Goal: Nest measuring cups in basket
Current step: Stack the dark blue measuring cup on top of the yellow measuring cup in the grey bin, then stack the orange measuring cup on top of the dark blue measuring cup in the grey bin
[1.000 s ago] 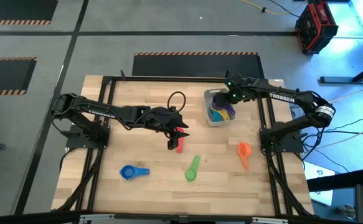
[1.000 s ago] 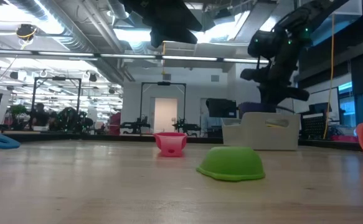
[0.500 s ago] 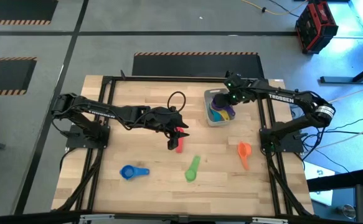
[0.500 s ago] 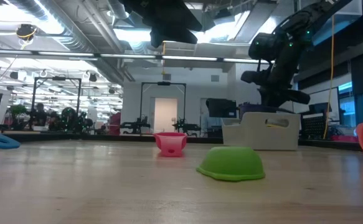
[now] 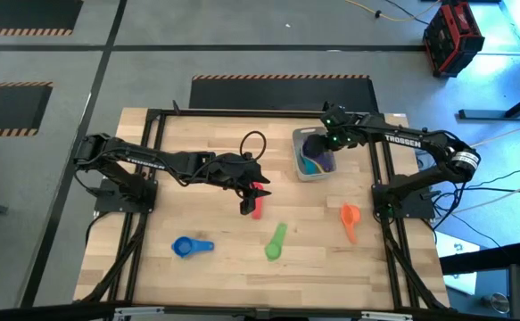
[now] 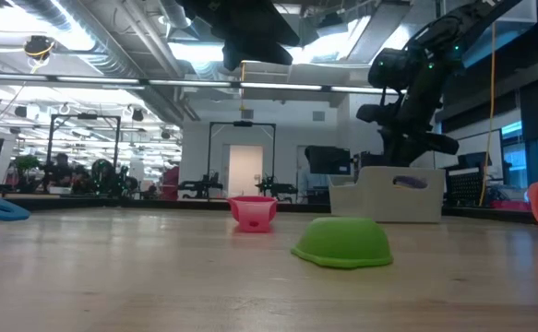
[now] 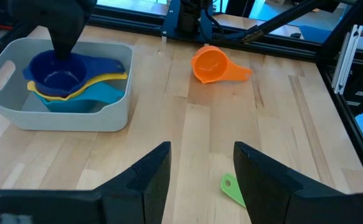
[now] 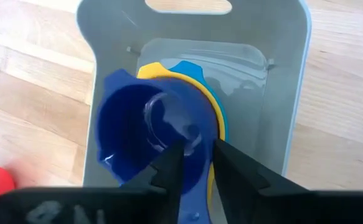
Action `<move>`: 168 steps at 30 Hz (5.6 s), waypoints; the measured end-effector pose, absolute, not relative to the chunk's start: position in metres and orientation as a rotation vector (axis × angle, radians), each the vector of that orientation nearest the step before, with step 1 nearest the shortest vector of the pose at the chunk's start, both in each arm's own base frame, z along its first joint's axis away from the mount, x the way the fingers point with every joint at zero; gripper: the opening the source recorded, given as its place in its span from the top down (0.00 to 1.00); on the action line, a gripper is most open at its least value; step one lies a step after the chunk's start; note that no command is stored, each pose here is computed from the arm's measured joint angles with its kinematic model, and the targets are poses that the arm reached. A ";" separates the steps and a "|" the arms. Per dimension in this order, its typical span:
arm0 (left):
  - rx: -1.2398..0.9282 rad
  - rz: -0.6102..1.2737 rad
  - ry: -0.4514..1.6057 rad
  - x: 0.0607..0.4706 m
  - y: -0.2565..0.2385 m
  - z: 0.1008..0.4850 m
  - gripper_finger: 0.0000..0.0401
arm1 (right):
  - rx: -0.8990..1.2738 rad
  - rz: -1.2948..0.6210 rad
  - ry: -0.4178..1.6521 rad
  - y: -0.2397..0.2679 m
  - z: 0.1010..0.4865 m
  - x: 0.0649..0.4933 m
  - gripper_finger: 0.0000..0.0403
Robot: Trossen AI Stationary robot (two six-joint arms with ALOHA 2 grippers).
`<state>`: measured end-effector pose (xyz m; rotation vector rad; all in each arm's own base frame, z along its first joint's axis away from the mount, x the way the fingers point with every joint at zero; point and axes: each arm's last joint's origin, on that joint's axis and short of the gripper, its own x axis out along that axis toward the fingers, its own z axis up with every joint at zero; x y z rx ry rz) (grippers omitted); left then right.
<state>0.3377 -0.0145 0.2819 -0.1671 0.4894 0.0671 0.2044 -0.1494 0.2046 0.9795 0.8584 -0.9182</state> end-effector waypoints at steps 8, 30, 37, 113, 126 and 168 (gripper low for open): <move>-0.167 0.067 0.489 0.338 -0.015 0.282 0.58 | 0.973 -0.914 0.860 -0.149 0.205 0.204 0.71; -0.167 0.067 0.489 0.338 -0.015 0.282 0.58 | 0.922 -0.532 0.827 -0.095 0.260 0.175 0.70; -0.167 0.067 0.489 0.338 -0.015 0.282 0.58 | 0.853 -0.287 0.838 -0.051 0.278 0.169 0.70; -0.162 0.087 0.487 0.338 -0.014 0.282 0.58 | 0.283 -0.151 1.977 0.048 0.234 0.237 0.70; -0.151 0.128 0.482 0.338 -0.013 0.282 0.58 | 0.342 -0.247 2.019 0.028 0.209 0.228 0.70; -0.152 0.128 0.482 0.338 -0.013 0.282 0.58 | 0.246 -0.286 2.094 0.029 0.175 0.244 0.70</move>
